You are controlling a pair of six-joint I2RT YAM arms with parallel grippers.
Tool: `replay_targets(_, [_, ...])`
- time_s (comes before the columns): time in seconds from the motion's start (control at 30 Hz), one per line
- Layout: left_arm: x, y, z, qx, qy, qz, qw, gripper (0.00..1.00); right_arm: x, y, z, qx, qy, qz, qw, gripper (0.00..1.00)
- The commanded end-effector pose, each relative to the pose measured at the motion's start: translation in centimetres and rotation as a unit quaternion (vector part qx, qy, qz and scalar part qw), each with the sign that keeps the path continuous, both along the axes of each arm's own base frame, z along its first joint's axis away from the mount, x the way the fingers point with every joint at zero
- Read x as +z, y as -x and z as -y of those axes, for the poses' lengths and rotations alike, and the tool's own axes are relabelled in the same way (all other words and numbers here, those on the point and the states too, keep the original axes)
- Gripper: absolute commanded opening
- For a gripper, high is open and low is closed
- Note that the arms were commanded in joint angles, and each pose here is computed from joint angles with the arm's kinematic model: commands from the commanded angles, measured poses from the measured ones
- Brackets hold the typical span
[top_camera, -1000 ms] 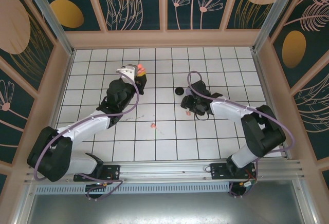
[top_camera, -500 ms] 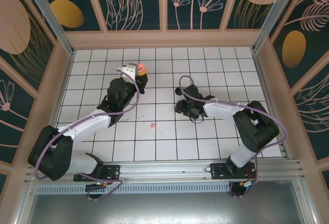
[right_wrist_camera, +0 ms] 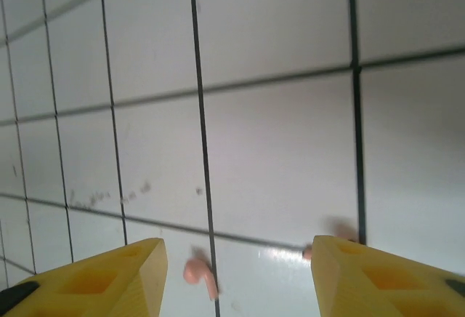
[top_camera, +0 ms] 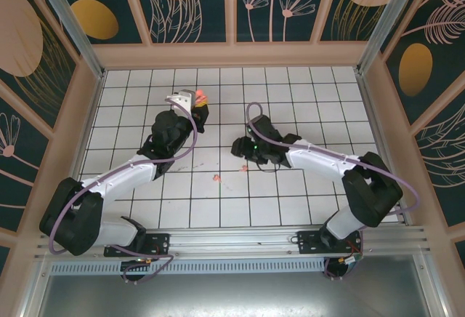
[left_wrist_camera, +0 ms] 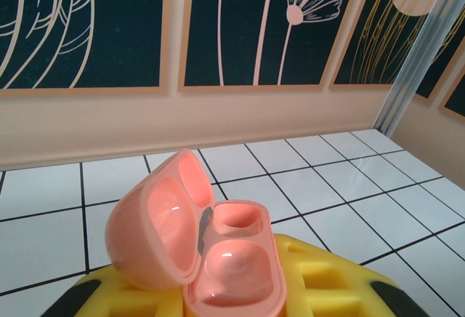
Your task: Insert the wireless bluetooth earbuds into the charging case
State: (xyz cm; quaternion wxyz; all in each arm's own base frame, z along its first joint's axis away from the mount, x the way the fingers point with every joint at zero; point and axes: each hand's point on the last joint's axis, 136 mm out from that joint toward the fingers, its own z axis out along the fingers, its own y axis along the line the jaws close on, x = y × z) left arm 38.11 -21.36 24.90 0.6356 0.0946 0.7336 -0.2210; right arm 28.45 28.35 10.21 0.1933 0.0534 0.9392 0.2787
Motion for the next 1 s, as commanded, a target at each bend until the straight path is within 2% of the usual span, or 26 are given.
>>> replay_targets(0.0, [1.8, -0.2, -0.5, 0.010, 0.001, 0.025, 1.000, 0.00, -0.1, -1.1, 2.4, 0.001, 0.070, 0.027, 0.997, 0.55])
replay_targets(0.1, [2.0, -0.2, -0.7, 0.014, -0.006, 0.029, 0.999, 0.00, -1.7, -0.9, 3.5, 0.009, 0.123, 0.012, 0.992, 0.53])
replay_targets(0.23, [2.1, -0.1, -0.8, 0.016, -0.010, 0.031, 0.999, 0.00, -3.0, 0.0, 3.5, -0.012, 0.142, -0.016, 0.990, 0.51])
replay_targets(0.57, [1.7, -0.2, -0.5, 0.010, -0.006, 0.026, 1.000, 0.00, -4.2, 1.4, 0.9, -0.114, 0.090, -0.058, 0.988, 0.46])
replay_targets(0.7, [1.8, -0.1, -0.4, 0.007, -0.001, 0.028, 1.000, 0.00, -4.8, 1.5, 1.4, -0.145, 0.101, -0.072, 0.982, 0.41])
replay_targets(0.97, [1.8, -0.1, -0.4, 0.004, 0.001, 0.034, 0.999, 0.00, -6.4, 2.2, 1.7, -0.169, 0.109, -0.102, 0.974, 0.40])
